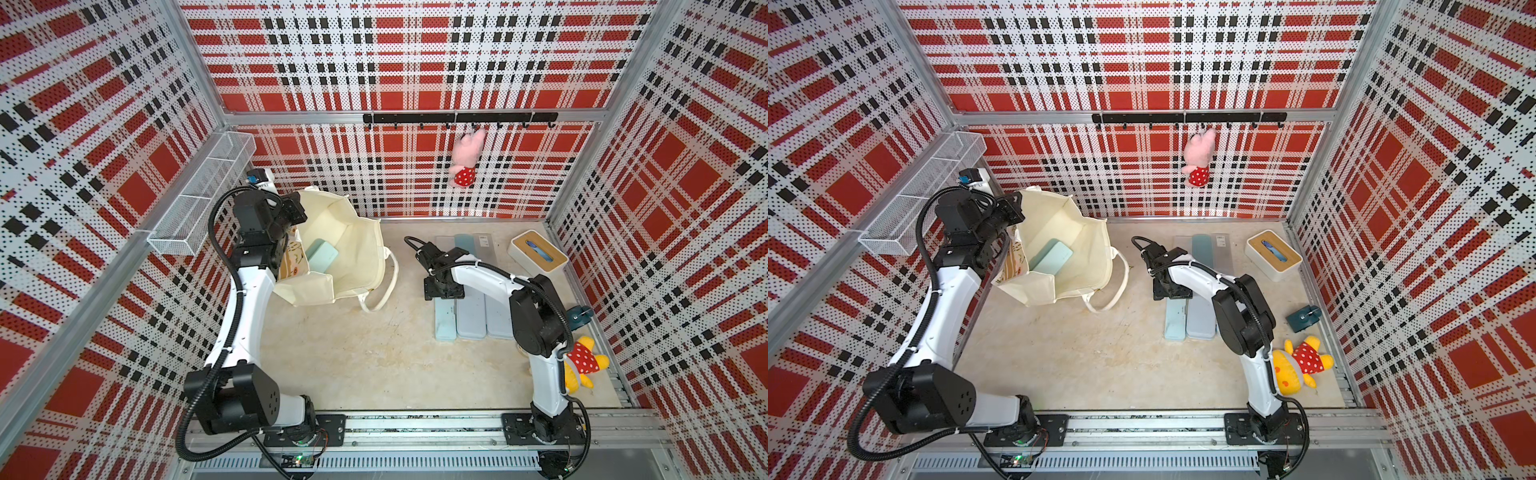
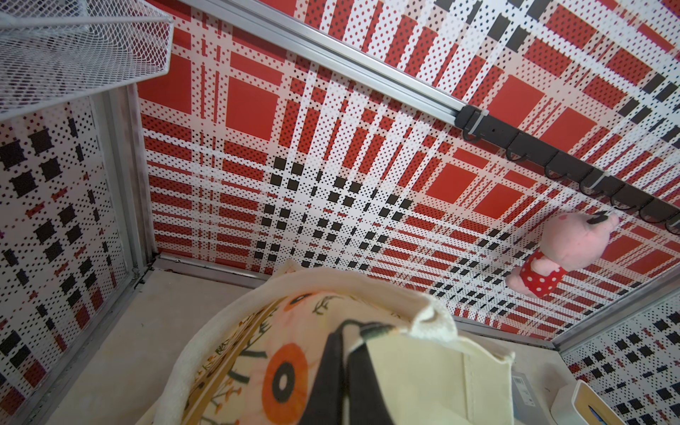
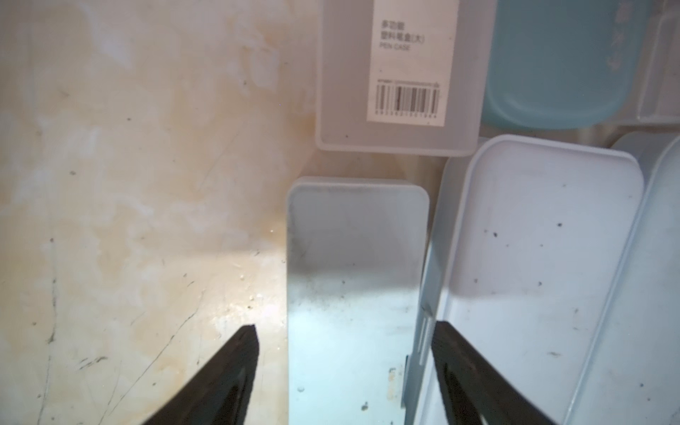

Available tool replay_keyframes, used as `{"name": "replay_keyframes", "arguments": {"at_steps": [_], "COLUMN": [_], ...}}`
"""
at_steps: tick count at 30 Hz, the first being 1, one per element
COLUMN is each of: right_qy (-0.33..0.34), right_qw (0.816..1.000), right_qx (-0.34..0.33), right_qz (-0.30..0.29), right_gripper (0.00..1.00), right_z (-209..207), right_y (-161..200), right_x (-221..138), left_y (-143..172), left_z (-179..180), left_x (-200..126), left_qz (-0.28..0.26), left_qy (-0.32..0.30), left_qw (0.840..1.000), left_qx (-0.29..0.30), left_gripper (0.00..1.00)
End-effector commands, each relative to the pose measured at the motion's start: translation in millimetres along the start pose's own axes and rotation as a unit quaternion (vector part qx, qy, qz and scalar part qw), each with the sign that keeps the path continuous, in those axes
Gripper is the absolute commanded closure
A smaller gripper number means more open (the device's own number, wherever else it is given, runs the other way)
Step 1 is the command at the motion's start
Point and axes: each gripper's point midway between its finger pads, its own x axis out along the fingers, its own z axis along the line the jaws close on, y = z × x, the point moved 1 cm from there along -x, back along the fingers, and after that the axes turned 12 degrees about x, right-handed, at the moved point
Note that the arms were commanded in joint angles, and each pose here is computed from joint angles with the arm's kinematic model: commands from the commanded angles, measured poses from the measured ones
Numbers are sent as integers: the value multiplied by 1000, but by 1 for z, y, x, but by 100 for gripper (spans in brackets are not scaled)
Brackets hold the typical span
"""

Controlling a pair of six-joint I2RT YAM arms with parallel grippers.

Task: Take out the pencil case from the canvas bag
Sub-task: Place the pencil case at the center of the board.

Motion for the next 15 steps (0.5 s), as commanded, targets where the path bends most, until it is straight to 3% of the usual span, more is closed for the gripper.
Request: {"name": "replay_keyframes", "arguments": {"at_steps": [1,15], "right_qy": [-21,61], "right_qw": [999,997], "right_qx": [-23,-48], "right_qz": [-11,-9], "right_gripper": [29,41], "right_z": [13,-3], "right_y": [3,9], "right_x": [-14,11], "left_y": [-41,-43], "left_z": [-12,-12], "left_x": [-19,-19], "left_qz": [-72,-74], "left_qy": [19,20], "left_qw": [997,997], "left_qx": [11,11], "left_gripper": [100,100]}}
